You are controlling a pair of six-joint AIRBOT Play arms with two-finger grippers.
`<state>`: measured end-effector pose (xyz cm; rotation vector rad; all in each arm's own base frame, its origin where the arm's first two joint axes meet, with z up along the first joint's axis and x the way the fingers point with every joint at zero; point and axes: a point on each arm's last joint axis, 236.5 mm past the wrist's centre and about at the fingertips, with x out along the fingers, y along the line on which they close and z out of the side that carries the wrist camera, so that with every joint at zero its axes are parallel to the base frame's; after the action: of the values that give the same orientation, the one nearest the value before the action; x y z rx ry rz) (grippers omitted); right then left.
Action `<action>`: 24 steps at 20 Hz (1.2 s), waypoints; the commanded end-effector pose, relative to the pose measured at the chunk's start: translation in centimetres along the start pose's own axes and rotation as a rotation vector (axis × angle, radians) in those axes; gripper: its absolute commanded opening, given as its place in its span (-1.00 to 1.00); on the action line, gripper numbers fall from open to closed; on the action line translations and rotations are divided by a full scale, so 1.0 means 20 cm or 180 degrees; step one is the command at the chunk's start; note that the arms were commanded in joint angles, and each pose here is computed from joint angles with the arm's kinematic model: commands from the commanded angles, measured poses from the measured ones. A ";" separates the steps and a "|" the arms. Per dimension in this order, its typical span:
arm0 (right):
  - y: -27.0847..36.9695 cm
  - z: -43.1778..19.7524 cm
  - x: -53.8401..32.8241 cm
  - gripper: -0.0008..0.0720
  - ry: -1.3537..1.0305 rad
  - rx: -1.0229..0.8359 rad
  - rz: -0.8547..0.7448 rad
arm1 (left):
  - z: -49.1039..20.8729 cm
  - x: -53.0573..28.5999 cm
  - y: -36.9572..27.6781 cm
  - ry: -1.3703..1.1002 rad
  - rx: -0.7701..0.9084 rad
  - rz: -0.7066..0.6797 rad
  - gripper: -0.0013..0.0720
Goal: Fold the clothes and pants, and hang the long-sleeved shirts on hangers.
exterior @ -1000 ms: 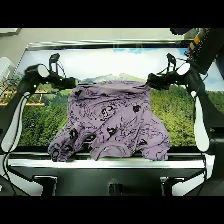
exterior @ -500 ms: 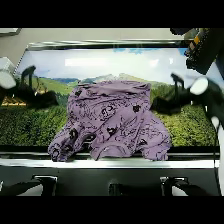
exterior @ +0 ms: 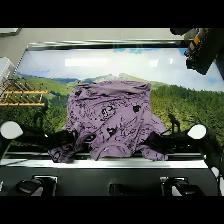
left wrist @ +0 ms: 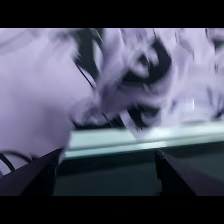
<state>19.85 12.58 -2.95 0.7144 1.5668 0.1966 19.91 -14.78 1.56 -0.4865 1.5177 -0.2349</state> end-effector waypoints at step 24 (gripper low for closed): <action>-0.02 -0.02 -0.08 -0.85 -0.0504 -0.0023 0.0029 | 0.05 0.53 -0.14 -0.0007 -0.0438 -0.0164 -0.90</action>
<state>20.82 12.13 -2.19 0.7458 1.3856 0.1678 21.86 -21.29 -7.07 -0.6360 1.5339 -0.1412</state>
